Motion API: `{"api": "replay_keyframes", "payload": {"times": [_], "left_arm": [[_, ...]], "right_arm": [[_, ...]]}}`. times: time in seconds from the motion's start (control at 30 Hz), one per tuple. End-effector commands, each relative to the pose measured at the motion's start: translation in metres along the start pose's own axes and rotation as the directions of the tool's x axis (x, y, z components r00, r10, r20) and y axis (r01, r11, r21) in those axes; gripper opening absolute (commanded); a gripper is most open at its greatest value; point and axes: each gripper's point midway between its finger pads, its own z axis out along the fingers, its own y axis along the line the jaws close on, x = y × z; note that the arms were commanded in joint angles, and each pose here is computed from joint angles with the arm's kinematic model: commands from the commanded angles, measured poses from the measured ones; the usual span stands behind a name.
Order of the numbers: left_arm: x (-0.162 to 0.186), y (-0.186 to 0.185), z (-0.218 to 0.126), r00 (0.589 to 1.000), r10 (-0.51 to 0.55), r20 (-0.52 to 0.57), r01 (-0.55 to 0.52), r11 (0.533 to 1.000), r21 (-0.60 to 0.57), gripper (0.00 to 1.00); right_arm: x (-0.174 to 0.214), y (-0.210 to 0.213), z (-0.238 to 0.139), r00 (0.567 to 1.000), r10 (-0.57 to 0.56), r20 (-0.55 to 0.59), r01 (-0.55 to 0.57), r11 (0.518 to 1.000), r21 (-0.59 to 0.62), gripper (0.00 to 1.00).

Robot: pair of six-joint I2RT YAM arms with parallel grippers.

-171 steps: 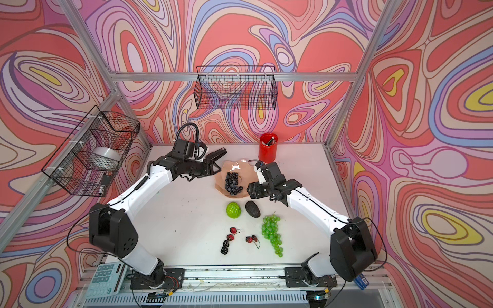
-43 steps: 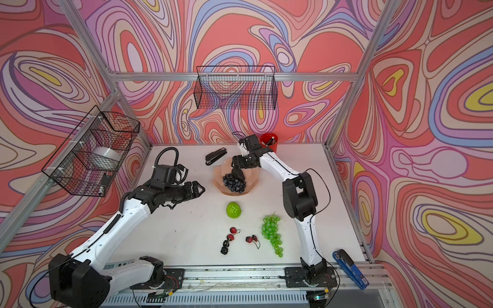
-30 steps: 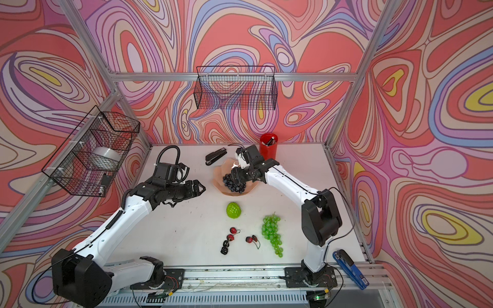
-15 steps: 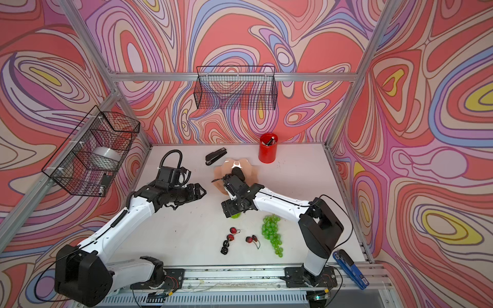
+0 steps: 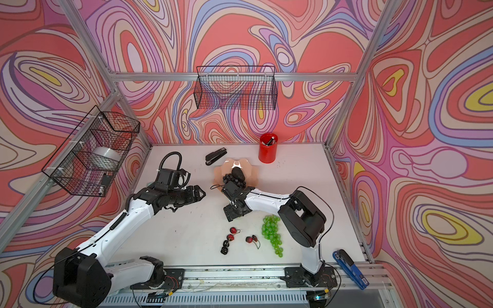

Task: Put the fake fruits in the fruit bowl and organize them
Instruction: 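Close the right gripper on the green bumpy fruit, then lift the green bumpy fruit with the right gripper and carry it over the bowl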

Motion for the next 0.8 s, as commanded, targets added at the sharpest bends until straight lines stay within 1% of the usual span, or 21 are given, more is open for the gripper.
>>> {"api": "replay_keyframes", "payload": {"times": [0.0, 0.07, 0.2, 0.4, 0.43, 0.53, 0.63, 0.7, 0.77], "left_arm": [[-0.001, 0.005, -0.006, 1.000, 0.018, 0.023, -0.018, 1.000, -0.020, 0.79], [-0.001, 0.005, -0.006, 1.000, 0.019, 0.023, -0.019, 1.000, -0.023, 0.79], [0.000, 0.007, -0.003, 1.000, 0.011, 0.019, -0.011, 1.000, -0.027, 0.79], [-0.002, 0.008, -0.003, 0.999, -0.001, 0.034, 0.002, 1.000, -0.030, 0.78], [-0.003, 0.008, -0.003, 0.999, -0.001, 0.040, 0.002, 1.000, -0.030, 0.78], [-0.006, 0.009, -0.007, 0.998, 0.000, 0.060, 0.002, 0.999, -0.040, 0.78], [-0.007, 0.009, -0.010, 0.998, 0.008, 0.070, -0.005, 0.999, -0.042, 0.78], [-0.007, 0.009, -0.010, 0.997, 0.009, 0.072, -0.006, 0.999, -0.044, 0.78], [-0.006, 0.008, -0.011, 0.998, 0.012, 0.069, -0.009, 0.999, -0.042, 0.78]], "right_arm": [[-0.013, 0.003, -0.003, 0.999, -0.009, 0.042, 0.009, 1.000, 0.004, 0.66], [-0.013, 0.003, -0.006, 0.999, -0.010, 0.047, 0.010, 1.000, 0.000, 0.59], [-0.012, 0.002, -0.015, 0.998, -0.010, 0.064, 0.010, 1.000, -0.001, 0.52], [-0.010, 0.002, -0.035, 0.996, -0.008, 0.089, 0.009, 1.000, -0.013, 0.48], [-0.015, 0.004, -0.049, 0.993, -0.010, 0.119, 0.012, 1.000, -0.022, 0.48], [-0.027, 0.004, -0.074, 0.986, -0.029, 0.161, 0.032, 0.999, -0.013, 0.45], [-0.053, -0.001, -0.098, 0.979, -0.058, 0.197, 0.057, 0.998, 0.008, 0.45], [-0.070, -0.012, -0.108, 0.974, -0.076, 0.212, 0.072, 0.997, 0.027, 0.46], [-0.093, -0.034, -0.116, 0.968, -0.072, 0.238, 0.061, 0.997, 0.053, 0.47]]}}
